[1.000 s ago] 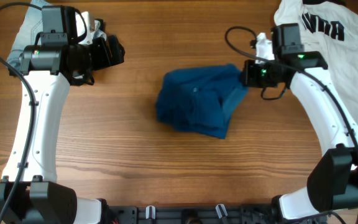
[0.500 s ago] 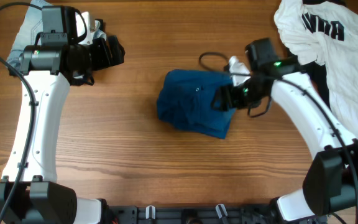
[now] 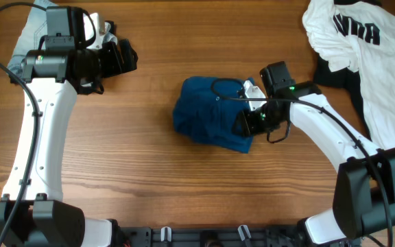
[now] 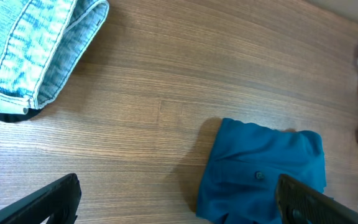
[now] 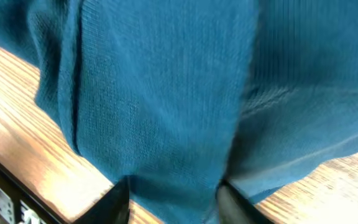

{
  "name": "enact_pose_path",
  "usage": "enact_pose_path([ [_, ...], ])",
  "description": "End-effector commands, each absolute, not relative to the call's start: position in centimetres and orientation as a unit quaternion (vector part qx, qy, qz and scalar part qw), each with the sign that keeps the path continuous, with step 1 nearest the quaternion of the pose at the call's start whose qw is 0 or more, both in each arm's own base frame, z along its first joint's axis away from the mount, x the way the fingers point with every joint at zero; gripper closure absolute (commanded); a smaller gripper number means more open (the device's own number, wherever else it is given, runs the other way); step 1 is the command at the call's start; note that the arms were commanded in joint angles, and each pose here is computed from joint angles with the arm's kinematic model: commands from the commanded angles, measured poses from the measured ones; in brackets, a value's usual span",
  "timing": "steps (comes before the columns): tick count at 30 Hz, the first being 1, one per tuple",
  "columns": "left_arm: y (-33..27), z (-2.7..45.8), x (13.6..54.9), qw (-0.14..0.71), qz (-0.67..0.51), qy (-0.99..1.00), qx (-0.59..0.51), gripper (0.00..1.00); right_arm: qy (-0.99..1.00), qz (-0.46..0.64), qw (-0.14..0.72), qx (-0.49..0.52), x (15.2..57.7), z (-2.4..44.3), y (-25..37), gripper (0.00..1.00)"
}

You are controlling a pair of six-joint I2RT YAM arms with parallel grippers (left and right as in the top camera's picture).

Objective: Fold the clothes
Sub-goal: 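Press and tuck the folded shirt's right side with the right gripper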

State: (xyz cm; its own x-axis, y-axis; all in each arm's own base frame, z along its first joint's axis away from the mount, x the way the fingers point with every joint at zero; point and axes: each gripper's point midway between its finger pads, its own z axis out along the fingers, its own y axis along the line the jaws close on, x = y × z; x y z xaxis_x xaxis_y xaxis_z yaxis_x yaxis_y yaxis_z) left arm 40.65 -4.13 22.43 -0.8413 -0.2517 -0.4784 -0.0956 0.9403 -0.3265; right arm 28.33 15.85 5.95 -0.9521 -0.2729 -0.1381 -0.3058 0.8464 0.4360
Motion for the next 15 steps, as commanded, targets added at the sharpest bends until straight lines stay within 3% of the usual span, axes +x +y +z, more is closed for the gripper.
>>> enact_pose_path([
  [1,-3.9,22.3,40.9,0.268,-0.139,0.95,-0.086,0.0,0.95,0.266,0.03,-0.16,27.5,6.5,17.0,0.81],
  [4,-3.9,22.3,40.9,0.268,-0.139,0.95,-0.086,0.0,0.954,0.273,0.016,-0.127,27.3,6.6,17.1,0.96],
  [15,-3.9,22.4,41.1,0.274,-0.139,0.948,-0.085,0.0,0.973,0.227,-0.031,-0.022,20.9,11.9,14.0,0.96],
])
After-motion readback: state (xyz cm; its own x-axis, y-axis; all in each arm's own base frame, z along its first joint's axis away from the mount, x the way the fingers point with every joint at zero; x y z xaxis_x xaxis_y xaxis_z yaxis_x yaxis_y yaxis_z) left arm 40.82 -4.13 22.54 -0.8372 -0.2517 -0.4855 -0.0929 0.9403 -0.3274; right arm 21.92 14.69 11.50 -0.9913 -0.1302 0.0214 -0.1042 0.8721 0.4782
